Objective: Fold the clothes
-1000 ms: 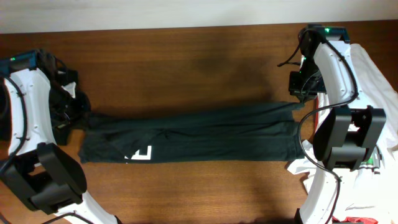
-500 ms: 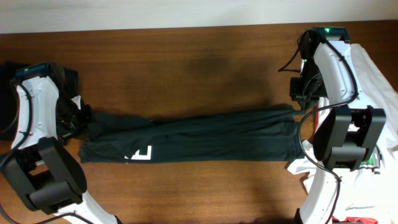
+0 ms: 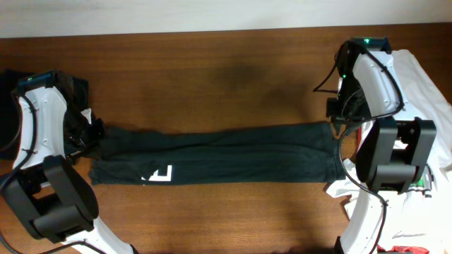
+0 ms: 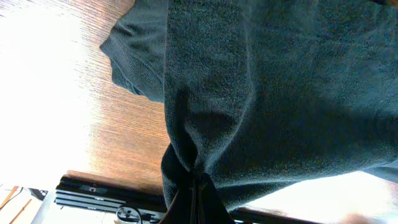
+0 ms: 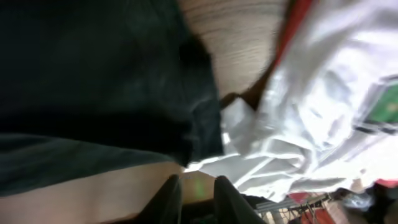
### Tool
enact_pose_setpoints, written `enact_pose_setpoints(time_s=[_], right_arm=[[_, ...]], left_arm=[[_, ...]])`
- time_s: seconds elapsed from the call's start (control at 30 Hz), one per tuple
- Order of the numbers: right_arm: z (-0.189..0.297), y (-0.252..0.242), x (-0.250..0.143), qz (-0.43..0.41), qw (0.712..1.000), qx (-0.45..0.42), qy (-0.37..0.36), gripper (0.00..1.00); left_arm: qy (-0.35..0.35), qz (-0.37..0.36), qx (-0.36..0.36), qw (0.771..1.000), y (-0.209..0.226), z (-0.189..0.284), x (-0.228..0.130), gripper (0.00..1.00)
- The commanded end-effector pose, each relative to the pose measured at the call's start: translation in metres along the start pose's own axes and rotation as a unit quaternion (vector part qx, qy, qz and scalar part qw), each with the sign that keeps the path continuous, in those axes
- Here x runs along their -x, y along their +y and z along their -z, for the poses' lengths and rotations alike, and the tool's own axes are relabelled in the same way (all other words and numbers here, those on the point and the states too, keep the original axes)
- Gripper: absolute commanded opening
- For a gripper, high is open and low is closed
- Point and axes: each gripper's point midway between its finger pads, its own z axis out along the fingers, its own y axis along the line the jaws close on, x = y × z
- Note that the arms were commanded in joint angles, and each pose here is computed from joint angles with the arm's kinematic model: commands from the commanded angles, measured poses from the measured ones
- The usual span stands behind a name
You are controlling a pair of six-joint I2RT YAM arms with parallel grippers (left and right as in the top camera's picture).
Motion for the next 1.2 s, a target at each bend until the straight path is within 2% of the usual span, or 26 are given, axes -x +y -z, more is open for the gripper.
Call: enact_pose_setpoints(time_s=[0.0, 0.17, 0.3, 0.5, 0.67, 0.77, 0.83, 0.9, 1.03, 1.17], right_arm=[[-0.003, 0.032, -0.009, 0.048, 0.994, 0.097, 0.012, 0.25], [-0.017, 0.032, -0.020, 0.054, 0.993, 0.096, 0.042, 0.31], [-0.039, 0.028, -0.028, 0.050, 0.993, 0.082, 0.067, 0.31], [-0.046, 0.005, -0.022, -0.023, 0.998, 0.007, 0.057, 0.34], [-0.049, 0.002, -0.031, -0.025, 0.997, -0.003, 0.075, 0.37], [-0.057, 0.001, -0.037, -0.023, 0.996, -0.005, 0.087, 0.30], [-0.061, 0.001, -0.039, -0.023, 0.996, -0.006, 0.092, 0.20], [-0.061, 0.002, -0.038, -0.023, 0.996, -0.006, 0.090, 0.04], [-0.062, 0.001, -0.031, -0.021, 0.997, -0.007, 0.075, 0.04], [-0.045, -0.007, -0.001, -0.038, 0.999, -0.002, 0.014, 0.04]], left_arm=[[-0.010, 0.007, 0.006, 1.000, 0.003, 0.004, -0.002, 0.00], [-0.010, 0.007, 0.006, 1.000, 0.003, 0.004, -0.002, 0.00], [-0.010, 0.007, 0.006, 1.000, 0.003, 0.004, -0.002, 0.00], [-0.010, 0.007, 0.006, 1.000, 0.003, 0.004, -0.002, 0.00], [-0.010, 0.007, 0.006, 1.000, 0.003, 0.004, -0.002, 0.00], [-0.012, 0.007, 0.006, 1.000, 0.003, 0.004, -0.001, 0.00], [-0.012, 0.007, 0.006, 1.000, 0.003, 0.004, -0.001, 0.00], [-0.012, 0.007, 0.005, 1.000, 0.003, 0.004, -0.001, 0.00], [-0.012, 0.007, 0.006, 1.000, 0.003, 0.004, -0.001, 0.00], [-0.012, 0.006, 0.006, 1.000, 0.003, 0.004, -0.001, 0.00]])
